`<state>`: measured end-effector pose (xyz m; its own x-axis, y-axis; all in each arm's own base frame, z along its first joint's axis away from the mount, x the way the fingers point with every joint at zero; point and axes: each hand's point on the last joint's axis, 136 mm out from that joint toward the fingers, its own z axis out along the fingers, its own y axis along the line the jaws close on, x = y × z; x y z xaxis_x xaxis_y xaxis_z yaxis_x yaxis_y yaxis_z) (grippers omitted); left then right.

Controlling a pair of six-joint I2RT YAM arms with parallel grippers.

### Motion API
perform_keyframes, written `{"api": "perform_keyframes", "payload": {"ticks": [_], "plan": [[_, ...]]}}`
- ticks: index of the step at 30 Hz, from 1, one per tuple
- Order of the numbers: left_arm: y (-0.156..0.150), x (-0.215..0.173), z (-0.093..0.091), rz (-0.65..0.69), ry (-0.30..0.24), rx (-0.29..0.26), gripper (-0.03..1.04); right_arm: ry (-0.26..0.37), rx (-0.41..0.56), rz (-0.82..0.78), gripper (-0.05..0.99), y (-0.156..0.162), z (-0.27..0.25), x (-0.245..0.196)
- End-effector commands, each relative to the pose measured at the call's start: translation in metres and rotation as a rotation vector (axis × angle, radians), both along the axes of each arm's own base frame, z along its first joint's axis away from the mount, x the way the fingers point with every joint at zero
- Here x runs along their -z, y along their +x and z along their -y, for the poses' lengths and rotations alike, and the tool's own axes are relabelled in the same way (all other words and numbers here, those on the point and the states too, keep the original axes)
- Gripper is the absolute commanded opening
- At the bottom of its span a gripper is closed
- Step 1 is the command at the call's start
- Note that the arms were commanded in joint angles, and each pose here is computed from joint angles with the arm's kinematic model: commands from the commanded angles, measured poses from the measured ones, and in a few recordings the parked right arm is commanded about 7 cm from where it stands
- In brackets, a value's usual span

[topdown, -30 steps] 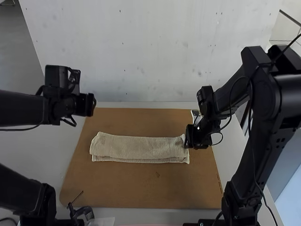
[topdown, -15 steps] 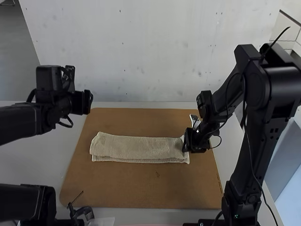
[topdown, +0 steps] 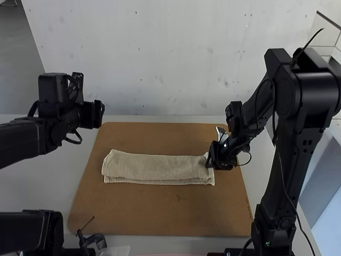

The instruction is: Fold the towel.

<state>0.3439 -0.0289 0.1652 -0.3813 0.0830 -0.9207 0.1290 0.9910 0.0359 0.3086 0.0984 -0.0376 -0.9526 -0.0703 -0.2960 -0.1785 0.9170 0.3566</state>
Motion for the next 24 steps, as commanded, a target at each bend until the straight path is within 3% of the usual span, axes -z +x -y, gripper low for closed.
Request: {"api": "perform_keyframes", "payload": {"ticks": [1, 3, 14, 21, 24], "plan": [[-0.002, 0.001, -0.001, 0.005, -0.007, -0.007, 0.85, 0.038, -0.021, -0.026, 0.38, 0.001, -0.007, 0.008], [-0.002, 0.001, -0.001, 0.005, -0.007, -0.005, 0.85, 0.052, -0.023, -0.032, 0.32, 0.0, -0.008, 0.009], [-0.003, 0.004, -0.001, -0.003, -0.008, -0.004, 0.85, 0.115, -0.043, -0.068, 0.32, -0.008, -0.019, 0.011], [-0.005, 0.007, -0.002, -0.008, -0.009, -0.006, 0.85, 0.119, -0.052, -0.103, 0.32, -0.015, -0.021, 0.015], [-0.005, 0.008, -0.002, -0.011, -0.009, -0.005, 0.85, 0.117, -0.055, -0.107, 0.25, -0.016, -0.021, 0.017]]}}
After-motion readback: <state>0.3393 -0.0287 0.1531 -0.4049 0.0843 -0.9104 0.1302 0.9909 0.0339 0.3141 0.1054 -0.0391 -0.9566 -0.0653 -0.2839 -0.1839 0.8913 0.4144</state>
